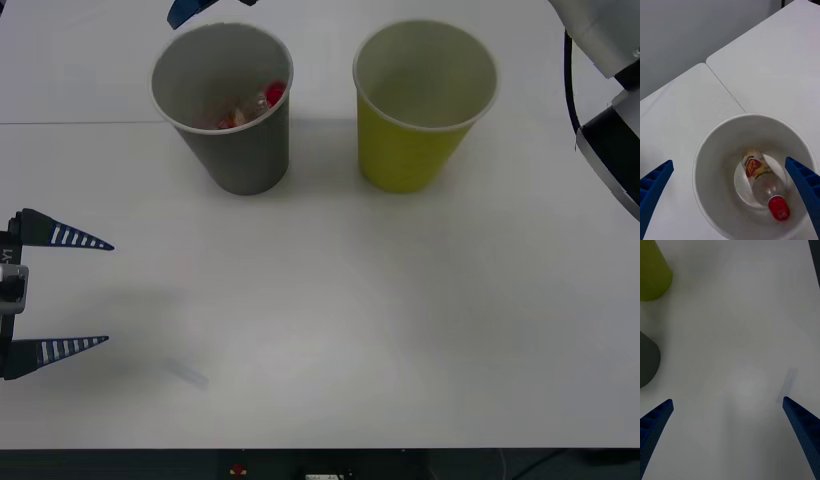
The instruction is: Put the can into the green bin and the plastic bottle into the gray bin
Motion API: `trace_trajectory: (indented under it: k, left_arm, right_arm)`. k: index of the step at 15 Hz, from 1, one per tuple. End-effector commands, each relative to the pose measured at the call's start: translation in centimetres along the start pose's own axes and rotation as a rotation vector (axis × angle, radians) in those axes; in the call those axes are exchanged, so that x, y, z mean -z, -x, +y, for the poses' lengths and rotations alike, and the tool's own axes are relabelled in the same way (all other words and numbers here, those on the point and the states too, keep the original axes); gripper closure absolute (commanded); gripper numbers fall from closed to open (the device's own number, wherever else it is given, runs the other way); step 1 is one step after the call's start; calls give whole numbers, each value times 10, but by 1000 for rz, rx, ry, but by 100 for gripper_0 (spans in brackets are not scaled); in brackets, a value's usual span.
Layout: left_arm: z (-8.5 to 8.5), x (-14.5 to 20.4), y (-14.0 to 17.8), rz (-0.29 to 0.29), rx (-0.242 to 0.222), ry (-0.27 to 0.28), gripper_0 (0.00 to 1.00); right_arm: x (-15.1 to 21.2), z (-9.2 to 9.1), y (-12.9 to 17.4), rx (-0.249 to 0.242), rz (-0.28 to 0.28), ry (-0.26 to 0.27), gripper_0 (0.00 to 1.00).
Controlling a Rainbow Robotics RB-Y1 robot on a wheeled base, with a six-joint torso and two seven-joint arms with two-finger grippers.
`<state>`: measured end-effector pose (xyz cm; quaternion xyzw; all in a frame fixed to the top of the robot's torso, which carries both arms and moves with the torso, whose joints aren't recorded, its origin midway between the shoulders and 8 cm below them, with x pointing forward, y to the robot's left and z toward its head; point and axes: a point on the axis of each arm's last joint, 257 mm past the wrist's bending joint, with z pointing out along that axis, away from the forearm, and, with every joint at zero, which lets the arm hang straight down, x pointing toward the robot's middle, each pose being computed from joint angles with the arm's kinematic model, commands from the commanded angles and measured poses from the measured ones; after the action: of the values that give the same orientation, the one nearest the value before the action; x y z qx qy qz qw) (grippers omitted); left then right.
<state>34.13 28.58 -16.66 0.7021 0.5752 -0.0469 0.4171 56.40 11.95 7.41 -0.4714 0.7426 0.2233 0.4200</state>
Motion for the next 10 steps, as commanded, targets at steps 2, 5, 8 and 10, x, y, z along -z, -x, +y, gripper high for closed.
trace_trajectory:
  k: [2,5,8,10]
  left_arm:
    - [0,0,0,0,0,0,0]
    - [0,0,0,0,0,0,0]
    - [0,0,0,0,0,0,0]
    - [0,0,0,0,0,0,0]
  right_arm:
    - [33,-11,-9,7,-13,26,0]
    - [56,-21,-19,16,-49,33,0]
    - [82,-27,-44,43,-85,48,0]
    - [101,-28,-61,62,-81,49,0]
